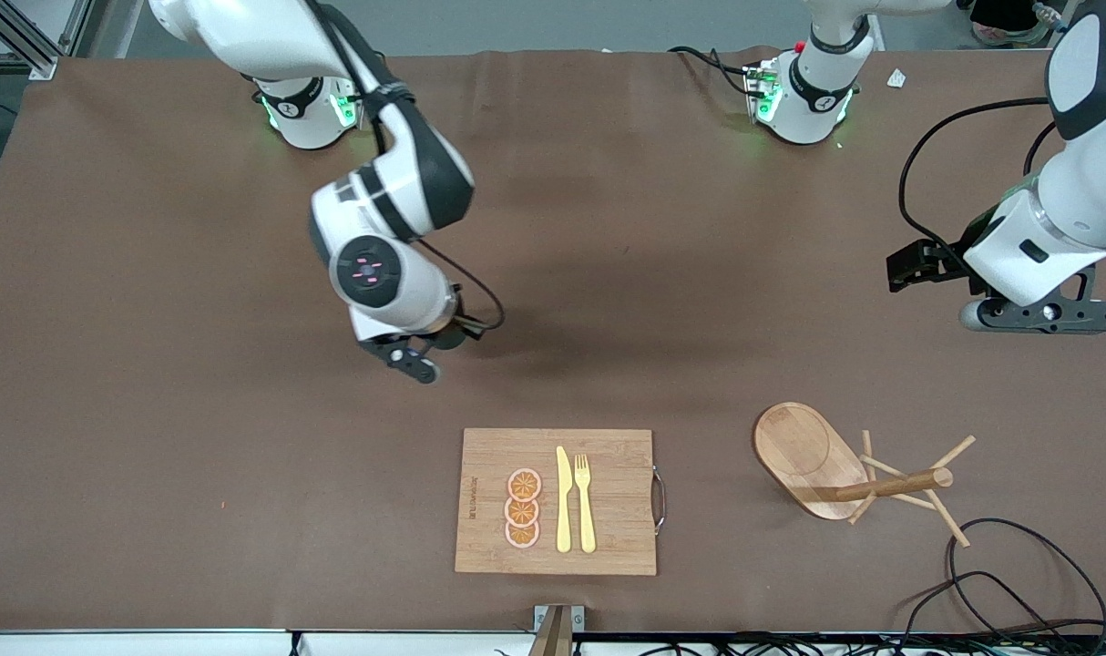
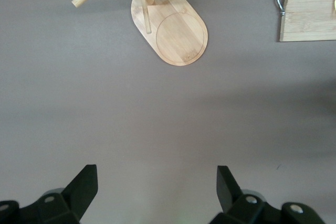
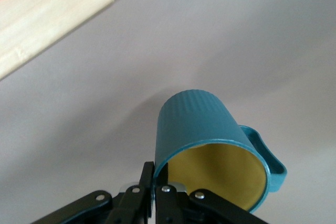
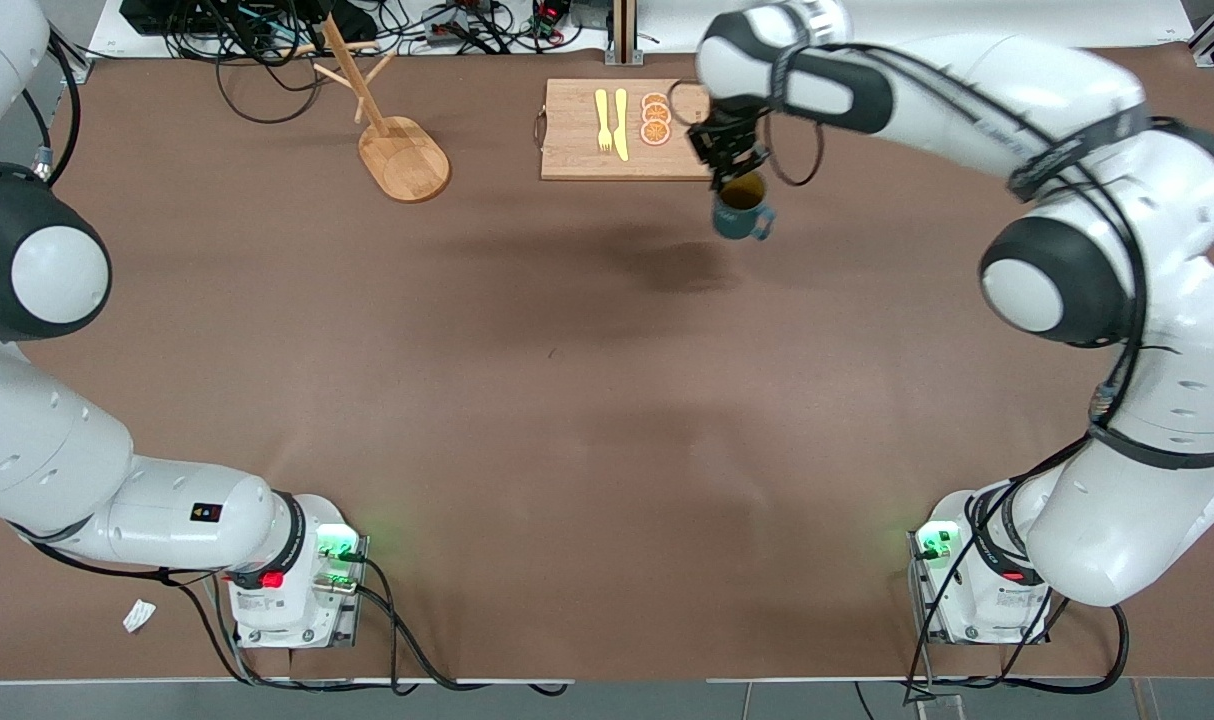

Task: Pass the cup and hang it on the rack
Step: 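Lift the teal mug with the right gripper toward the table center, then carry the mug with the right gripper while the left gripper approaches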

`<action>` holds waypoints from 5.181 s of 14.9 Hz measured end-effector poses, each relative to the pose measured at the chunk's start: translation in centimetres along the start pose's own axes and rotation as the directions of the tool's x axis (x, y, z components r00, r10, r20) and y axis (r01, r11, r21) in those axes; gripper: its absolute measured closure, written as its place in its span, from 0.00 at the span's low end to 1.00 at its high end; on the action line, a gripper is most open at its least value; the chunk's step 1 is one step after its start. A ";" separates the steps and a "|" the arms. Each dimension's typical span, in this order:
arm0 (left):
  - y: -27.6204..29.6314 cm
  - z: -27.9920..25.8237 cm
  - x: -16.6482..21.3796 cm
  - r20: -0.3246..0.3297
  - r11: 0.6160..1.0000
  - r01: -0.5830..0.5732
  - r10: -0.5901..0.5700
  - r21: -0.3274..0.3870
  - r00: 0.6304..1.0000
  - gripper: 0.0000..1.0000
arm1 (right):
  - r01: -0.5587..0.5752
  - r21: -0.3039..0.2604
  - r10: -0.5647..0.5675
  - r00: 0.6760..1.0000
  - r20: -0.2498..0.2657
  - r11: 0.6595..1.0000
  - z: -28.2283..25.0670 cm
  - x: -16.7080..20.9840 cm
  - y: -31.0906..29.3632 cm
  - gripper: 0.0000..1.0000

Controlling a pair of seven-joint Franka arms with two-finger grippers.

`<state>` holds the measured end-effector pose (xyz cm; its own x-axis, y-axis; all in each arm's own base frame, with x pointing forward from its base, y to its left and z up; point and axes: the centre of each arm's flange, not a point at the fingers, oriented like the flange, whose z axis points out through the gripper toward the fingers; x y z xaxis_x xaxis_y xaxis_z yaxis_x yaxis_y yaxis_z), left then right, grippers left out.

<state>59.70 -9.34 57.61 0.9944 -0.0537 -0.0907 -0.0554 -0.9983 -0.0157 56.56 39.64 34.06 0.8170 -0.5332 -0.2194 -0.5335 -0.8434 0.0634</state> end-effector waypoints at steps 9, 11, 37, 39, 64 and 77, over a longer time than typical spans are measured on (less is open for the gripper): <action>-3.4 2.2 1.3 0.036 0.994 0.108 -0.108 0.013 0.993 0.00 | -0.143 0.117 0.145 0.989 -0.013 0.983 7.3 -7.2 -8.1 0.96; -3.4 2.9 1.6 0.047 0.994 0.107 -0.108 0.019 0.993 0.00 | -0.161 0.132 0.164 0.986 -0.013 0.978 9.0 -8.0 -8.8 0.96; 0.1 3.2 2.9 -0.015 0.999 0.050 -0.050 0.007 0.999 0.00 | -0.163 0.143 0.165 0.986 0.000 0.976 9.8 -9.6 -9.7 0.96; 0.1 3.2 2.9 -0.015 0.999 0.050 -0.050 0.007 0.999 0.00 | -0.123 0.145 0.124 0.992 0.001 0.982 9.8 -10.3 -10.0 0.96; 1.6 2.4 2.4 -0.028 1.000 0.001 -0.001 0.002 1.000 0.00 | 0.160 0.167 -0.155 0.987 -0.045 0.973 10.4 -14.3 -12.2 0.96; 1.3 2.4 2.4 -0.027 1.000 0.003 -0.003 0.001 1.000 0.00 | 0.059 0.180 -0.060 0.998 -0.003 0.982 11.3 -12.8 -12.5 0.51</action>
<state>61.84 -10.74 54.95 0.9967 -0.0508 -0.0640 -0.0520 -0.9985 -0.0174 50.29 57.77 25.12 0.8481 -0.4821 -0.2197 -0.5146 -0.8481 -0.1257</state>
